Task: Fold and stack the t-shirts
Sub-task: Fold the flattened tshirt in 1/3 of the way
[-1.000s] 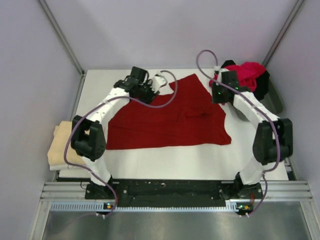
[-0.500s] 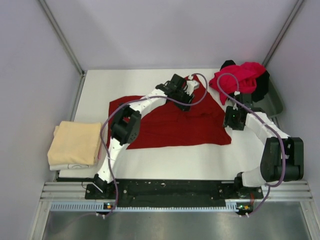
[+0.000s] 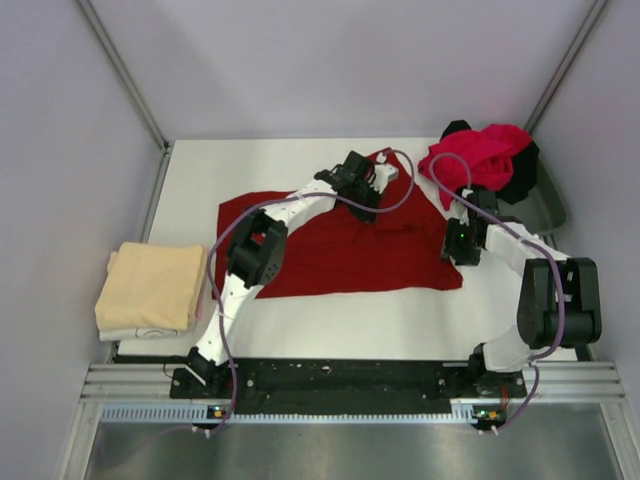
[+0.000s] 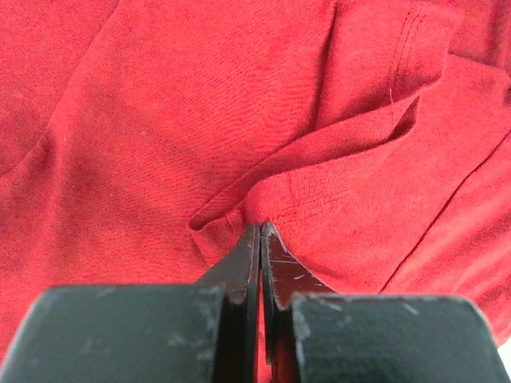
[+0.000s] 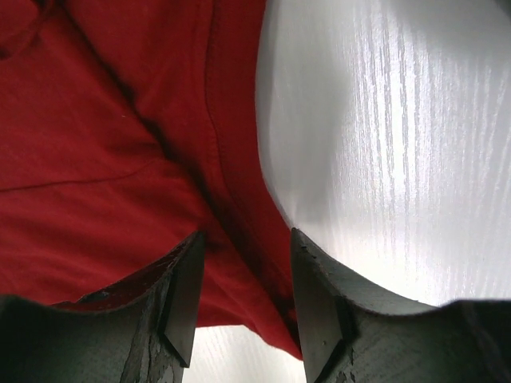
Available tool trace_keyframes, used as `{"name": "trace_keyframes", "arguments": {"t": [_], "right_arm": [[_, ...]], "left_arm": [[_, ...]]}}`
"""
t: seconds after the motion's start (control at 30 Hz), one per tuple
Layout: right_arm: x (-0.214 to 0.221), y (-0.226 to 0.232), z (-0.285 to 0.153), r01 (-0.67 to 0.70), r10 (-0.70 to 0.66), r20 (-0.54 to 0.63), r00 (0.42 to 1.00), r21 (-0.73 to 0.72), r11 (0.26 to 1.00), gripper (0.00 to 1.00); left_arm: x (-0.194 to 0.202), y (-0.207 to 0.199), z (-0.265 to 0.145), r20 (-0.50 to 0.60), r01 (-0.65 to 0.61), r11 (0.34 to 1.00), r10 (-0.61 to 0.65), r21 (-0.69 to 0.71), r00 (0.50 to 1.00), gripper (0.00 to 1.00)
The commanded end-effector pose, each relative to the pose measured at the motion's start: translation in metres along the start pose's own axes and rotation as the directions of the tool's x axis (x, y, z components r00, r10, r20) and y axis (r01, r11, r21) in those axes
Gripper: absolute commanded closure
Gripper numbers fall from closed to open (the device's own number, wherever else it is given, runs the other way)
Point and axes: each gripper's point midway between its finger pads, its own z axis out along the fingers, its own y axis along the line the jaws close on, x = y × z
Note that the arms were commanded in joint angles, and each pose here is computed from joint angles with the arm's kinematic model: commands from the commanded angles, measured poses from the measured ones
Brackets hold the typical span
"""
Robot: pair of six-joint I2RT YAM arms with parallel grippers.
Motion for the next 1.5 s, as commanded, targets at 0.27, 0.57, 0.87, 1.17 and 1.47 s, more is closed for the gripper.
{"name": "trace_keyframes", "arguments": {"t": [0.27, 0.57, 0.87, 1.17, 1.47], "right_arm": [[0.018, -0.024, 0.028, -0.019, 0.024, -0.046, 0.999, 0.116, 0.993, 0.56], [0.014, -0.031, 0.022, -0.007, 0.011, -0.024, 1.000, 0.153, 0.988, 0.59], [-0.014, -0.024, -0.017, -0.014, 0.001, 0.084, 0.996, 0.146, 0.989, 0.56], [0.009, 0.012, -0.046, -0.063, 0.066, 0.049, 0.997, -0.054, 0.997, 0.47], [0.025, 0.003, -0.027, -0.159, 0.159, 0.026, 0.987, 0.011, 0.987, 0.37]], "left_arm": [[-0.028, 0.040, -0.055, 0.136, 0.226, 0.942, -0.197, -0.249, 0.971, 1.00], [-0.006, 0.042, -0.043, 0.074, 0.228, 0.942, -0.216, -0.247, 0.974, 1.00], [-0.060, 0.047, -0.103, 0.158, 0.107, 0.933, -0.055, -0.344, 0.986, 0.60], [-0.007, 0.021, -0.209, -0.058, -0.376, 0.850, 0.383, -0.368, 0.922, 0.52], [0.205, 0.055, -0.289, -0.600, -0.602, 0.745, 0.349, -0.289, 0.720, 0.50]]}}
